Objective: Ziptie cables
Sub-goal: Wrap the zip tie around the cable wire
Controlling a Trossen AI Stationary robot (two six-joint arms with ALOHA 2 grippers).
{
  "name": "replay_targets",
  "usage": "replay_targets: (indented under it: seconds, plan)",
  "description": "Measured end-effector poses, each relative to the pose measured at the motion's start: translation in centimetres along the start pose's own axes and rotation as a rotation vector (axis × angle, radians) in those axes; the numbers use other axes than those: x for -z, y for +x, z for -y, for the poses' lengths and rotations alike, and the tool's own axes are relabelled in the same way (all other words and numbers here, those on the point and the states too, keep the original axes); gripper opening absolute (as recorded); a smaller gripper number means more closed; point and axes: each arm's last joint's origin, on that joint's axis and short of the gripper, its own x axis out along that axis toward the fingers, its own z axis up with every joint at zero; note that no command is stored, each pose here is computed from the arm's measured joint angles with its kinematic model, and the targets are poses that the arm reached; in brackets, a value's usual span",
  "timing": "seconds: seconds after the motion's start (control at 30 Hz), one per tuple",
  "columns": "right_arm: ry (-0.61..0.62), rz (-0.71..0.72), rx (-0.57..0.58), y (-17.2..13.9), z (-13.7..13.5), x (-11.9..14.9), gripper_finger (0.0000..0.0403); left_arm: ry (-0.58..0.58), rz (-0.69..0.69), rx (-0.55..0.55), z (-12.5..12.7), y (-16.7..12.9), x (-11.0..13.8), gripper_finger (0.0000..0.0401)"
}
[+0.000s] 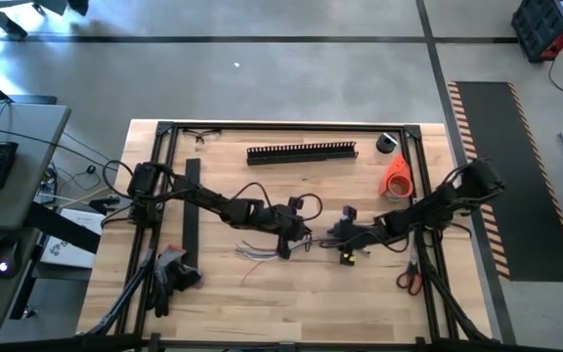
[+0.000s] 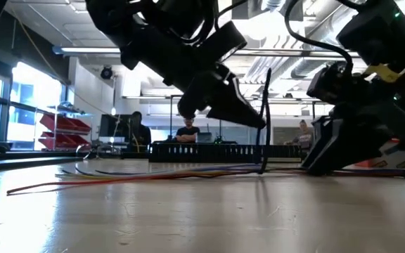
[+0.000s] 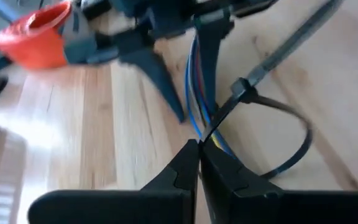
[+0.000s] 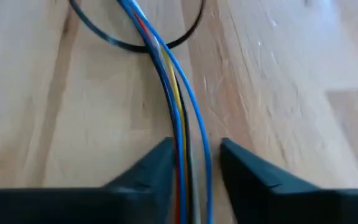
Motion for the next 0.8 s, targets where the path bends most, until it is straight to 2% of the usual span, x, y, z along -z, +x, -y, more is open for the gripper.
replay_targets:
  seconds: [0.1, 0.13, 0.27, 0.37, 0.47, 0.57, 0.7, 0.8]
  plan:
    - [-0.119, -0.001, 0.03, 0.2, 0.7, -0.2, 0.0028, -0.038, -0.047, -0.015, 0.4, -0.1, 0.2, 0.0]
    - [-0.161, -0.002, 0.038, 0.3, 1.0, -0.2, 0.0015, -0.059, -0.065, -0.022, 0.6, -0.1, 0.3, 0.0]
    - [-0.301, 0.003, 0.076, 0.9, 3.0, -0.8, 0.0011, -0.131, -0.151, -0.08, 1.1, -0.5, 0.7, 0.0]
    - [-0.447, 0.021, 0.051, 1.2, 4.5, -1.2, 0.0003, -0.149, -0.188, -0.132, 1.9, -0.9, 0.5, 0.0]
    - [-0.556, 0.036, 0.078, 1.5, 6.0, -2.0, 0.0005, -0.151, -0.209, -0.215, 2.7, -1.1, 0.4, 0.0]
    - [-0.599, 0.019, 0.146, 1.8, 7.5, -2.7, 0.0013, -0.123, -0.231, -0.342, 3.4, -1.5, 0.2, 0.0]
    - [-0.618, 0.001, 0.227, 1.9, 8.9, -3.4, 0.0047, -0.078, -0.259, -0.523, 3.7, -1.9, 0.0, 0.0]
    - [-0.554, -0.001, 0.312, 1.6, 9.4, -4.0, 0.0089, -0.058, -0.277, -0.633, 3.5, -2.1, 0.0, 0.0]
